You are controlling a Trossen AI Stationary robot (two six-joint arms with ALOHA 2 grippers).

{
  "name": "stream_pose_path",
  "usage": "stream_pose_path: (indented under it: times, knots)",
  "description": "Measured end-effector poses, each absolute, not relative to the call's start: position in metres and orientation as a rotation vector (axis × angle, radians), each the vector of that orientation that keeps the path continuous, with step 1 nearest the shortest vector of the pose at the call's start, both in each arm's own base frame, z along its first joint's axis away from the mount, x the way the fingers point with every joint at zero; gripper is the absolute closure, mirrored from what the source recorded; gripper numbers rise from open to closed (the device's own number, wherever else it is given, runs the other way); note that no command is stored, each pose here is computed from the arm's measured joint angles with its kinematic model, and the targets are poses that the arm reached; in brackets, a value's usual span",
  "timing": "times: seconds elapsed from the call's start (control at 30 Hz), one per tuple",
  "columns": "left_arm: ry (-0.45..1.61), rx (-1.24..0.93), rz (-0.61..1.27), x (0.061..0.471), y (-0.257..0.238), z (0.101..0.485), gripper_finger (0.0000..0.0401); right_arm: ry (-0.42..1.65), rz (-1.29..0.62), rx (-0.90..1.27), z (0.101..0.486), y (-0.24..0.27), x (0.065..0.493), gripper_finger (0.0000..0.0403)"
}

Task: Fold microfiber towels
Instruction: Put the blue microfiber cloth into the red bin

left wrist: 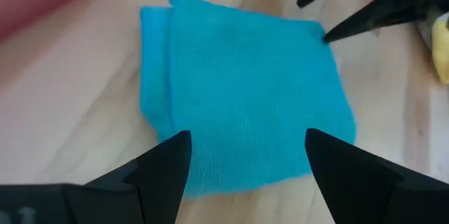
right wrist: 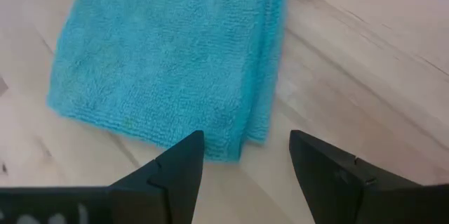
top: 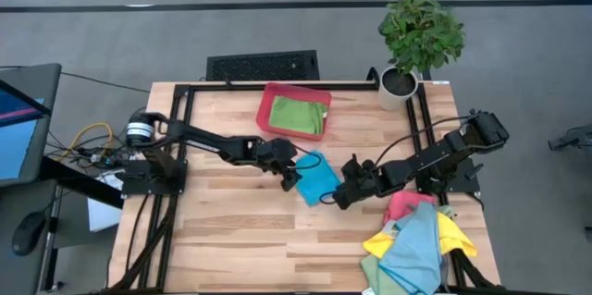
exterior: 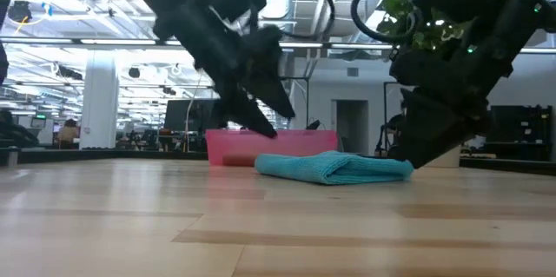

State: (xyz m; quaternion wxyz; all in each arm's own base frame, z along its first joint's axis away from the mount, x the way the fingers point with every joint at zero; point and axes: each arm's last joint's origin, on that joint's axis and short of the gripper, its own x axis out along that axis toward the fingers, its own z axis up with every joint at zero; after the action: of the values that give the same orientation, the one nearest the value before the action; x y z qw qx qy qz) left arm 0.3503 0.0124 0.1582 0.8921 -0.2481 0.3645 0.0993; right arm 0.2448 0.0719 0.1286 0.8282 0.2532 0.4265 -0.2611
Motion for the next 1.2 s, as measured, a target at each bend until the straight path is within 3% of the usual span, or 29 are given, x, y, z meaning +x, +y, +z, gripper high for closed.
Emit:
stream_pose_path:
  times: [0.4, 0.8, 1.2]
  knots:
    - [0.777, -0.352, 0.355, 0.352, 0.022, 0.14, 0.0129, 0.906, -0.586, 0.534, 0.114, 0.069, 0.253, 0.0165]
    - [0.826, -0.41, 0.266, 0.369, 0.031, 0.118, 0.0133, 0.907, -0.571, 0.521, 0.116, 0.068, 0.252, 0.0165]
    - [0.871, -0.405, 0.268, 0.372, 0.03, 0.106, 0.027, 0.896, -0.597, 0.502, 0.116, 0.063, 0.253, 0.0165]
